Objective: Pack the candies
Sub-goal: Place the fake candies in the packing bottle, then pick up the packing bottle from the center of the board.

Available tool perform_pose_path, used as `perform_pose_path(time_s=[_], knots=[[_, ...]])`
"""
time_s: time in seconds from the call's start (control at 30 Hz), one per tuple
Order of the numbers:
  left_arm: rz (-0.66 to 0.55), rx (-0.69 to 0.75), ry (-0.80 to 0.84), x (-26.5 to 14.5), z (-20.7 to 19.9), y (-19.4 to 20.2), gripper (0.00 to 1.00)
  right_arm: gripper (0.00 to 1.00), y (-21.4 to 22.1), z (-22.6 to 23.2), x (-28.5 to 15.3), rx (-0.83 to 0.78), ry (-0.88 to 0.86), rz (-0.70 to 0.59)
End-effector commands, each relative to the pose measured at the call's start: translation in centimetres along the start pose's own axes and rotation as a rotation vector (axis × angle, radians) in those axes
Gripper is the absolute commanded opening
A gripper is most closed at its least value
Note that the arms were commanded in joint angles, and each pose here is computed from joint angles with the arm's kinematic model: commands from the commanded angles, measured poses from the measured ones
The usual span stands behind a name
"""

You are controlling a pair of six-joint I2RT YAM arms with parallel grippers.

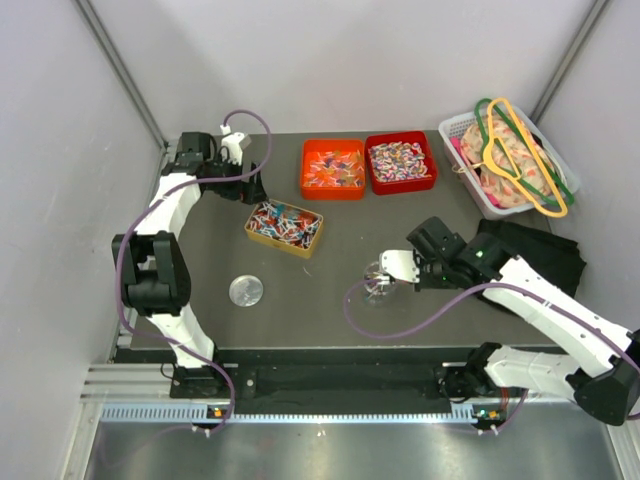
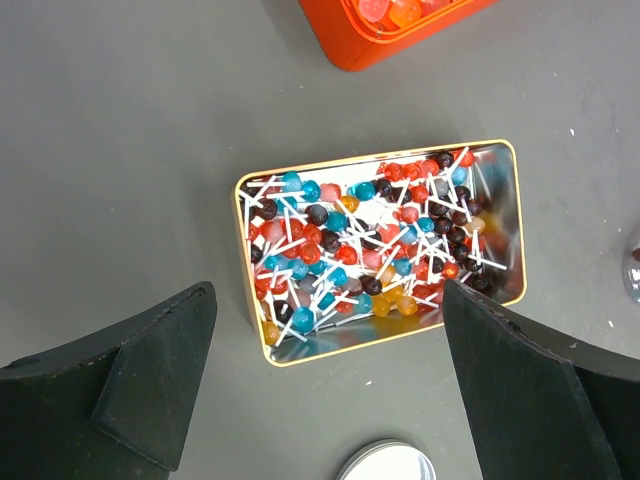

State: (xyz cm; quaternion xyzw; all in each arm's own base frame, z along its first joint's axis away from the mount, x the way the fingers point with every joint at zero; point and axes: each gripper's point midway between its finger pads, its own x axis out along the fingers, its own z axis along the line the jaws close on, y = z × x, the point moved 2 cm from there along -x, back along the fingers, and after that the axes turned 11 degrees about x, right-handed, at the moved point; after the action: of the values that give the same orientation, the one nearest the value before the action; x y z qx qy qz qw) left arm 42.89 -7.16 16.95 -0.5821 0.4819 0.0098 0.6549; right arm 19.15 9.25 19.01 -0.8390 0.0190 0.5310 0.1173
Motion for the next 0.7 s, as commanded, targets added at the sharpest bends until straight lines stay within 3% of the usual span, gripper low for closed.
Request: perform_pose_path(time_s=[0.0, 0.4, 0.67], knots=[[-0.059, 0.058, 0.004, -1.2, -0.7, -1.9, 0.99, 0.00, -0.8, -1.2, -1.2, -0.019, 0.061, -0.030], [-0.060, 0.091, 0.058, -0.5, -2.7, -2.1, 0.99, 0.00, -2.0, -2.1, -1.0, -0.098, 0.113, 0.017], [-0.066, 0.126, 0.140, 0.3, -5.3, -2.3, 0.99, 0.00, -3.7, -4.9, -4.0, 0.032, 0.206, -0.138]])
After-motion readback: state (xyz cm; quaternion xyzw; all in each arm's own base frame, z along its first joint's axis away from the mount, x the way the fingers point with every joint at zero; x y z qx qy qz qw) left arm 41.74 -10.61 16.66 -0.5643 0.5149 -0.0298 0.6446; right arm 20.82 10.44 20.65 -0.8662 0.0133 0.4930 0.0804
